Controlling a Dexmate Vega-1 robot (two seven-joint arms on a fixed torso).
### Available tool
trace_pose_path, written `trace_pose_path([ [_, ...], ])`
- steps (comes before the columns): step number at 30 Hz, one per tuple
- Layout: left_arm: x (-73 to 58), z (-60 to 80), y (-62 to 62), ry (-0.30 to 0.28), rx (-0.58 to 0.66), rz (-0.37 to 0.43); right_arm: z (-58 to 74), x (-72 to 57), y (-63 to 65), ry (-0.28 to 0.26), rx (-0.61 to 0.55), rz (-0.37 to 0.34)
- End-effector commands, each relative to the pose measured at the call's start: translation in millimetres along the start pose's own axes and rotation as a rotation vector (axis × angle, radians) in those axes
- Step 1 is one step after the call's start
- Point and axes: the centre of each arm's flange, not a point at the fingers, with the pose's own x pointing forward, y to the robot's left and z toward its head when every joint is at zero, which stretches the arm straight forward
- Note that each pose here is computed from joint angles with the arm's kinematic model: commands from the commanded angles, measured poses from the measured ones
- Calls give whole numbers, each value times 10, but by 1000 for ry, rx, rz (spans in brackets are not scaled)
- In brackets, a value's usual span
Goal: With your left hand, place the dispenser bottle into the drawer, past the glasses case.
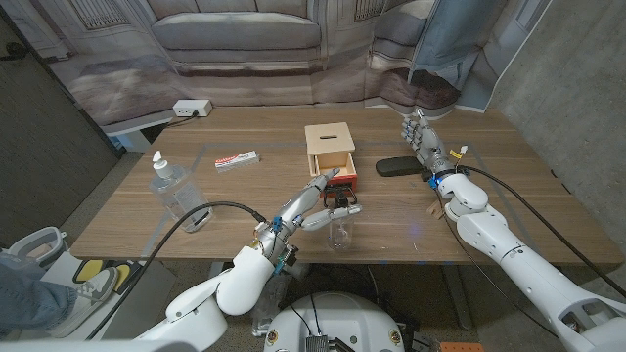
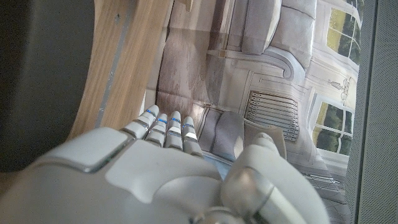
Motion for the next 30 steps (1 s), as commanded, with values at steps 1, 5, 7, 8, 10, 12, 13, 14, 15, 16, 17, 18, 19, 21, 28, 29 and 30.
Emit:
trace_pose_path([
  [1,54,-58,-71,16,-32,-14,-58,-12,-25,14,8,-5],
  [5,79,-80,-94,18,-39,-21,-65,-18,-44,14,9,-8],
  [7,93,-94,-107,21,-43,-26,-69,-21,-48,14,8,-5],
  [8,99,-101,-116,22,-46,-27,-70,-22,-49,14,8,-5],
  [10,109,-110,-130,24,-47,-29,-73,-23,-51,15,10,-6],
  [12,119,-117,-142,27,-48,-28,-76,-22,-52,13,7,-2],
  [13,124,-122,-145,28,-50,-30,-76,-20,-52,14,9,-3],
  [14,130,-127,-149,28,-53,-32,-76,-18,-52,14,11,-4],
  [15,136,-130,-152,29,-53,-33,-76,-15,-51,13,10,-2],
  [16,141,-133,-155,30,-53,-34,-75,-12,-51,12,9,-2],
  [17,147,-137,-157,31,-54,-35,-74,-8,-50,12,11,-3],
  [18,151,-139,-157,31,-55,-37,-74,-5,-50,12,11,-3],
  [19,157,-142,-157,31,-55,-38,-74,-3,-50,12,11,-3],
  [21,171,-146,-158,34,-54,-40,-77,0,-51,12,13,-4],
  [28,259,-162,-180,34,-43,-53,-116,-17,-74,13,27,-14],
  [29,275,-159,-184,35,-36,-54,-119,-22,-81,12,25,-13],
  [30,288,-153,-185,37,-28,-56,-119,-26,-88,12,25,-15],
])
